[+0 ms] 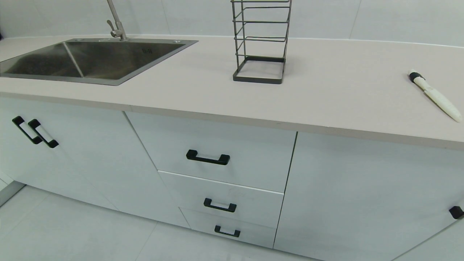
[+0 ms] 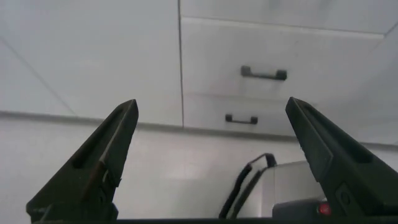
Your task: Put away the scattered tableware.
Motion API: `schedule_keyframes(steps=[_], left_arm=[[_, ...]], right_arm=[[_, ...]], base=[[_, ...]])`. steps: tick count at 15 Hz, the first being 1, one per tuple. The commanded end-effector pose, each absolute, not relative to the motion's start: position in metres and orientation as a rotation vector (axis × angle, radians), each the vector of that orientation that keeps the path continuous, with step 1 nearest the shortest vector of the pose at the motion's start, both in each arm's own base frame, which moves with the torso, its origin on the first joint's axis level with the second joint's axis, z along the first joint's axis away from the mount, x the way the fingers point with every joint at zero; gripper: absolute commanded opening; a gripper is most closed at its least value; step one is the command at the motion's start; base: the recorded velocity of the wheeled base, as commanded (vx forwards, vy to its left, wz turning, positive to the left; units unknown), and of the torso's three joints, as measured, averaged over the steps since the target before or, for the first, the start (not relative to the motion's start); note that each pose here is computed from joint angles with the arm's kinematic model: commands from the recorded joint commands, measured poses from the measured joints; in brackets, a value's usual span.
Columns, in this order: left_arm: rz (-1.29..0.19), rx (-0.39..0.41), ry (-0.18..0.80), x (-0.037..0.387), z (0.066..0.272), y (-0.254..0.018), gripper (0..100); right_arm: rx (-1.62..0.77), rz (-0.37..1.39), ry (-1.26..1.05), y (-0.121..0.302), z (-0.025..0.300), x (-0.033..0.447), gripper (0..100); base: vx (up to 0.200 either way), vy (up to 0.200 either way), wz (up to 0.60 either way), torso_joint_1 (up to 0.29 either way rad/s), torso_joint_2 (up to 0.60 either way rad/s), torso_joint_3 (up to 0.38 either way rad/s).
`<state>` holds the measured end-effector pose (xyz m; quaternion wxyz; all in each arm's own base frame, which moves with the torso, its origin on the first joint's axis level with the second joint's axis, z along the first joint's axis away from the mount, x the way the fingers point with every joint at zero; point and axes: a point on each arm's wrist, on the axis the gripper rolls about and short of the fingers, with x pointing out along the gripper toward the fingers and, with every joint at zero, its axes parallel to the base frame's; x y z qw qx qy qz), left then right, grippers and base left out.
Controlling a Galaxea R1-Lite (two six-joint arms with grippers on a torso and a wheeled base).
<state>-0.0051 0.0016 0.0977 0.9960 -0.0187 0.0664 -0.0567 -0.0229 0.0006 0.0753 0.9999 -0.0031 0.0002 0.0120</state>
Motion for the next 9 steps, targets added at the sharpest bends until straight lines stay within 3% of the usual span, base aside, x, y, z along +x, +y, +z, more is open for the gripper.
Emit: schedule_keyframes(steps=[1, 8, 9], left_arm=[[-0.032, -0.032, 0.073, -0.0159, 0.0792, 0.0017, 100], [0.037, -0.006, -0.002, -0.0228, 0.0756, 0.0006, 100], [0.037, -0.009, -0.003, -0.0228, 0.0758, 0.0006, 100]], right_arm=[[-0.006, 0.025, 0.001, 0.0006, 0.0753, -0.0228, 100], [-0.005, 0.023, 0.001, 0.0006, 0.0753, -0.0228, 100], [-0.005, 0.023, 0.001, 0.0006, 0.0753, -0.0228, 100]], base=[[0.0, 0.0, 0.0, 0.0, 0.0, 0.0], [0.0, 0.0, 0.0, 0.0, 0.0, 0.0], [0.0, 0.0, -0.6, -0.002, 0.01, 0.002]])
